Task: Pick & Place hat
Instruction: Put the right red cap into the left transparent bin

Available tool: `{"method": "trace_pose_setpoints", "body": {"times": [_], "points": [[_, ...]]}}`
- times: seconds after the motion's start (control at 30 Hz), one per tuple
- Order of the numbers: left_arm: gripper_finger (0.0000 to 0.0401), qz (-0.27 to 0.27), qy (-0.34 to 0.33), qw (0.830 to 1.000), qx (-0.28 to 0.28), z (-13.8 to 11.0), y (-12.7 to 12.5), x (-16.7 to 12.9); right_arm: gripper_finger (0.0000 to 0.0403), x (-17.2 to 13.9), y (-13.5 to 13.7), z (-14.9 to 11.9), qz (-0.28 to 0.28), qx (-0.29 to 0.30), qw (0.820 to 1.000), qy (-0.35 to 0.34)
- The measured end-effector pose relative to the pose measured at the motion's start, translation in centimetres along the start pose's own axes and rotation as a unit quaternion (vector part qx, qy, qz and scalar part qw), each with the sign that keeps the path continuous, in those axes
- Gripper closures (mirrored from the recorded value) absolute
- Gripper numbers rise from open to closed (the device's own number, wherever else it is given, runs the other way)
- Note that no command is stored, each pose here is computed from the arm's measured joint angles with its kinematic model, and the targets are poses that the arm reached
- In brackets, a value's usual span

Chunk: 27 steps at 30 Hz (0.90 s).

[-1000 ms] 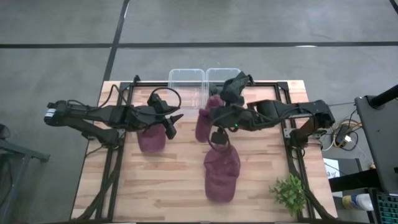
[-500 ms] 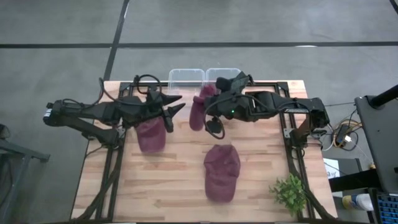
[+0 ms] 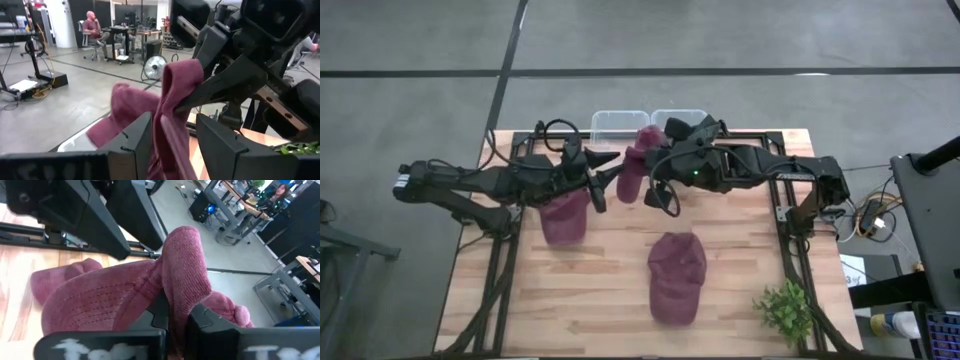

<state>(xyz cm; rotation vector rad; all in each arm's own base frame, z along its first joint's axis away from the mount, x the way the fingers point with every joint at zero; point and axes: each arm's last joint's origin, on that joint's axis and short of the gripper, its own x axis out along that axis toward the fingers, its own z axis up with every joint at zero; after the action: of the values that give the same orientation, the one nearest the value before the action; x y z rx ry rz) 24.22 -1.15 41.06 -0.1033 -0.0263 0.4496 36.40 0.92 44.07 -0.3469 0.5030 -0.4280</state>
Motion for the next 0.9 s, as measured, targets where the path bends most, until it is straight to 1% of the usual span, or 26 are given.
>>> {"method": "trace_pose_setpoints", "body": {"times": [0.2, 0.37, 0.5, 0.7, 0.8, 0.9], "points": [[0.0254, 0.004, -0.011, 1.0, 0.019, -0.3, -0.4, 1.0, 0.039, 0.8, 0.6, -0.4, -0.002, 0.006, 1.0, -0.008], [0.0254, 0.019, -0.007, 0.999, 0.034, -0.7, -0.1, 1.8, 0.039, 1.1, 0.9, -0.8, 0.0, 0.01, 1.0, -0.002], [0.0254, 0.03, -0.002, 0.999, 0.037, -1.0, 0.3, 2.5, 0.039, 1.2, 0.9, -0.8, 0.0, 0.014, 1.0, -0.002], [0.0255, 0.025, 0.0, 0.999, 0.038, -1.3, 0.5, 3.2, 0.039, 1.1, 0.9, -0.8, 0.008, 0.024, 1.0, -0.003], [0.0269, 0.025, 0.002, 0.999, 0.039, -1.3, 0.6, 3.3, 0.039, 1.1, 0.9, -0.8, 0.008, 0.024, 1.0, -0.003], [0.031, 0.022, 0.001, 0.999, 0.048, -1.3, 0.6, 3.3, 0.039, 1.1, 0.9, -0.8, 0.009, 0.026, 1.0, -0.004]]}}
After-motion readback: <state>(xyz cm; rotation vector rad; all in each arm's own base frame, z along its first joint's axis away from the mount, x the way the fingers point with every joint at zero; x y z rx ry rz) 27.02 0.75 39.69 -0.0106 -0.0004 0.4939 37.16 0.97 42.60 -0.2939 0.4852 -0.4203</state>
